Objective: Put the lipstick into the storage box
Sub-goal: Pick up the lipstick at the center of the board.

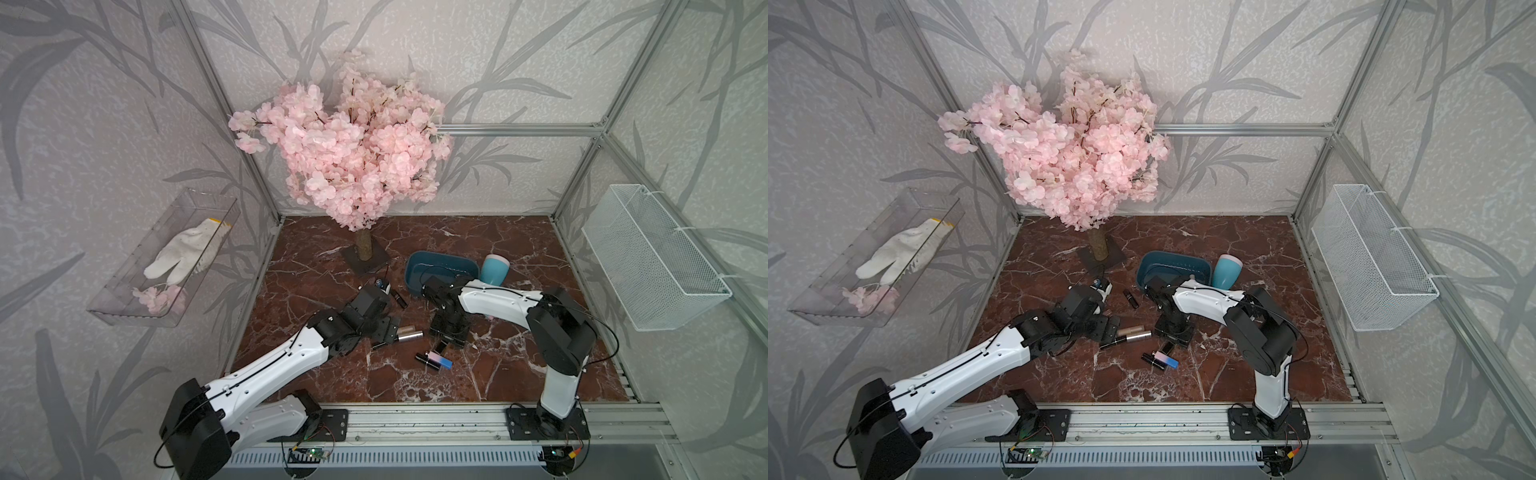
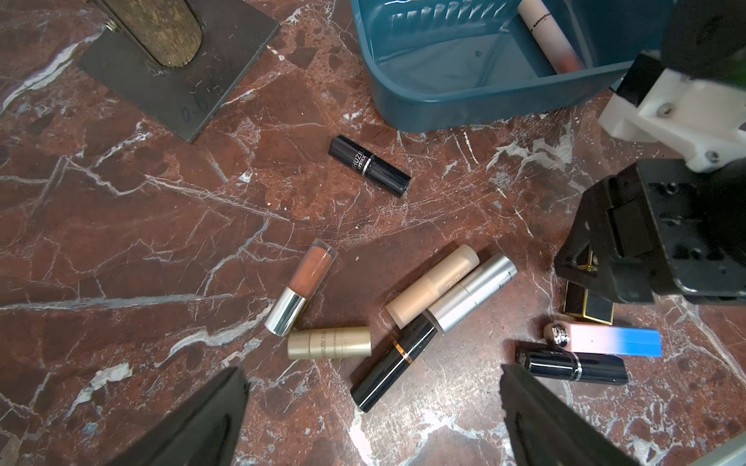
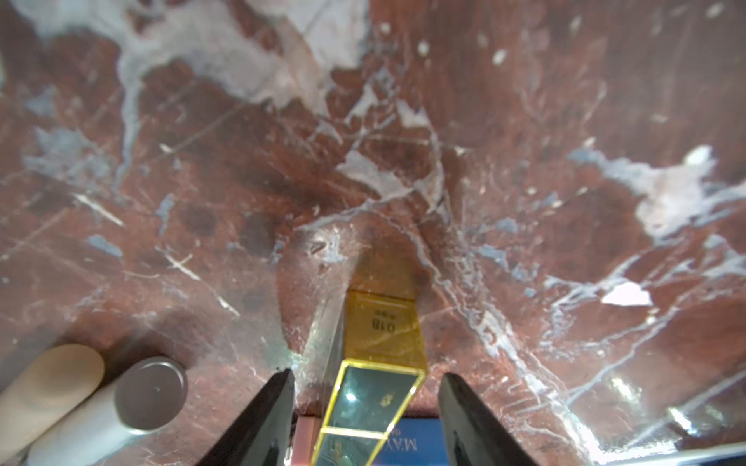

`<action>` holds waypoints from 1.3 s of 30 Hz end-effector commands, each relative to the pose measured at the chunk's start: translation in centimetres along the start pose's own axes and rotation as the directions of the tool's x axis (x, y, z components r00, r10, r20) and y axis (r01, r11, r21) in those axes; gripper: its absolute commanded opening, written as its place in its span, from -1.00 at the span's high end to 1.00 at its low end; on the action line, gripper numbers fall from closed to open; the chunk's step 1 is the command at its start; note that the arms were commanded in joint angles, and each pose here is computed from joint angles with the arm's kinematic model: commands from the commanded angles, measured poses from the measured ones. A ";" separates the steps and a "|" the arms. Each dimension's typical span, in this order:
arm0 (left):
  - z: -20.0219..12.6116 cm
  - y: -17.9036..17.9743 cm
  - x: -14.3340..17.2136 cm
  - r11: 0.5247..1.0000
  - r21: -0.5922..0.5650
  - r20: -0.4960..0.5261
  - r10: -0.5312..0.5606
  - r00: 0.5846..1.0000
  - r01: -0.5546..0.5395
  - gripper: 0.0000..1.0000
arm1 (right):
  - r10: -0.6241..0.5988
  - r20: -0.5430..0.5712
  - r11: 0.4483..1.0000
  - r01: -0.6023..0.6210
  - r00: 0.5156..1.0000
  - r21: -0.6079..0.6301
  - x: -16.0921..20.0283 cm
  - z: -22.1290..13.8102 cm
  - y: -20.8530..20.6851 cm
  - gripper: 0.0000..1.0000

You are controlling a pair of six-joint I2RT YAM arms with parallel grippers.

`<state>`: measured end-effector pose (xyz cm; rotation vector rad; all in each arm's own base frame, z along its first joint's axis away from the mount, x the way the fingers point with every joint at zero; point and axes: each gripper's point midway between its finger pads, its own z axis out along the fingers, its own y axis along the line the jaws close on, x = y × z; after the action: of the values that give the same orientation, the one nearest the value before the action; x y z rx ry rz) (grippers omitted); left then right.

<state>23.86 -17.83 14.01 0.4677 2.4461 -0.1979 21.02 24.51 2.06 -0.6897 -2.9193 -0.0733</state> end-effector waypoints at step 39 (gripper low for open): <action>-0.5 -0.3 -2.5 0.997 0.017 0.084 -0.076 0.994 0.075 -1.00 | -0.283 0.345 0.950 0.312 0.895 -0.030 -3.4 -15.8 0.5 0.58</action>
<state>24.60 -18.07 14.62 0.3902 2.4209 -0.2233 26.31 24.01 16.17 -0.3470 -3.3308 -0.2269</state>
